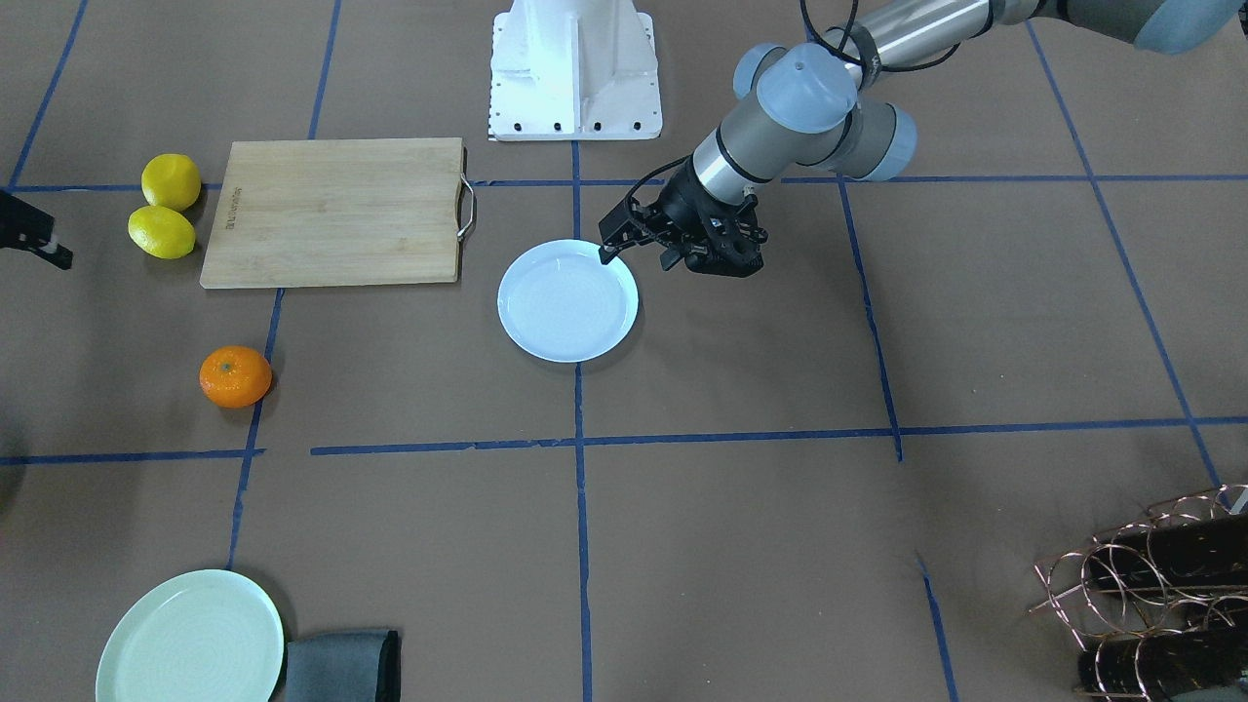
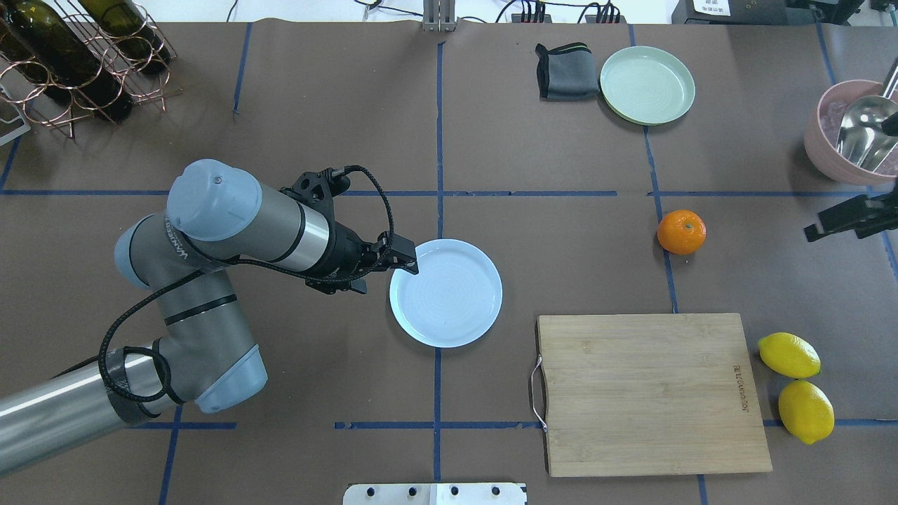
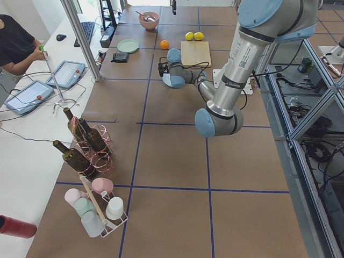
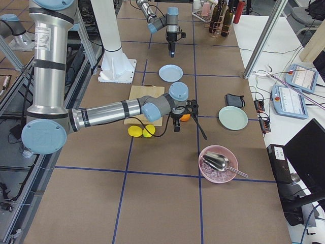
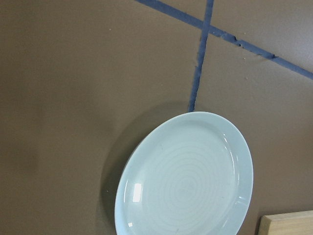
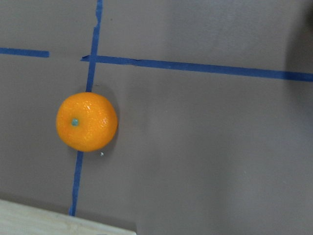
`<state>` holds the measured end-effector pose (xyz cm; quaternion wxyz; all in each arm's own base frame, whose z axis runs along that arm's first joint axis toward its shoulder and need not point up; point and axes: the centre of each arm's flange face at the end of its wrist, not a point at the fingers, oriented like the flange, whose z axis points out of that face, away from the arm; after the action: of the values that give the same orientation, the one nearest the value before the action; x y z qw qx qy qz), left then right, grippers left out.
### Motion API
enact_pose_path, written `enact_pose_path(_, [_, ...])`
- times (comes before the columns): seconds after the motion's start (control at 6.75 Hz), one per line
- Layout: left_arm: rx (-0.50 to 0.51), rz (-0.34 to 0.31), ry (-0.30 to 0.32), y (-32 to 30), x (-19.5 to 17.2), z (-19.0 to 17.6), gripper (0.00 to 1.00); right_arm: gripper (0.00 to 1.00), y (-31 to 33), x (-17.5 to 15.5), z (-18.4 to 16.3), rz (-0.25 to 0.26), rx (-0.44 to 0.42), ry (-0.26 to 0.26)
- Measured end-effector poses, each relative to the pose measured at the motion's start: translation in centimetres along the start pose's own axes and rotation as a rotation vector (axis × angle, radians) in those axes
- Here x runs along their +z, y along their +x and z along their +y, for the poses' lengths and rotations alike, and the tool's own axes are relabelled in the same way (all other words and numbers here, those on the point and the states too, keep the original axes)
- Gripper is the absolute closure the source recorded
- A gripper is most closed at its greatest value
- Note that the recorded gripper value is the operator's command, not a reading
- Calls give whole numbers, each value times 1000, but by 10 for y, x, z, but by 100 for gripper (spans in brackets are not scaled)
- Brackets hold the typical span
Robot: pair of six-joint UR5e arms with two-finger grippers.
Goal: Pick orange to plate
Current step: 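Lower the right gripper onto the orange and close on it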
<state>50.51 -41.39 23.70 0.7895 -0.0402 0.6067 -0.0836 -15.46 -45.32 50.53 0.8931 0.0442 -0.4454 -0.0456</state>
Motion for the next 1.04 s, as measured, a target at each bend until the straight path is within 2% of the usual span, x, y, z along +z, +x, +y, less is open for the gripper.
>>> enact_pose_path(0.3, [-23, 4, 1, 0, -3, 2, 0, 0, -69, 46, -16, 55, 3, 56])
enact_pose_path(0.59, [-29, 5, -1, 1, -3, 3, 0, 0, -100, 70, -21, 99, -1, 96])
enact_pose_path(1.04, [-35, 5, -2, 1, -2, 4, 0, 0, -125, 101, -31, 114, 34, 97])
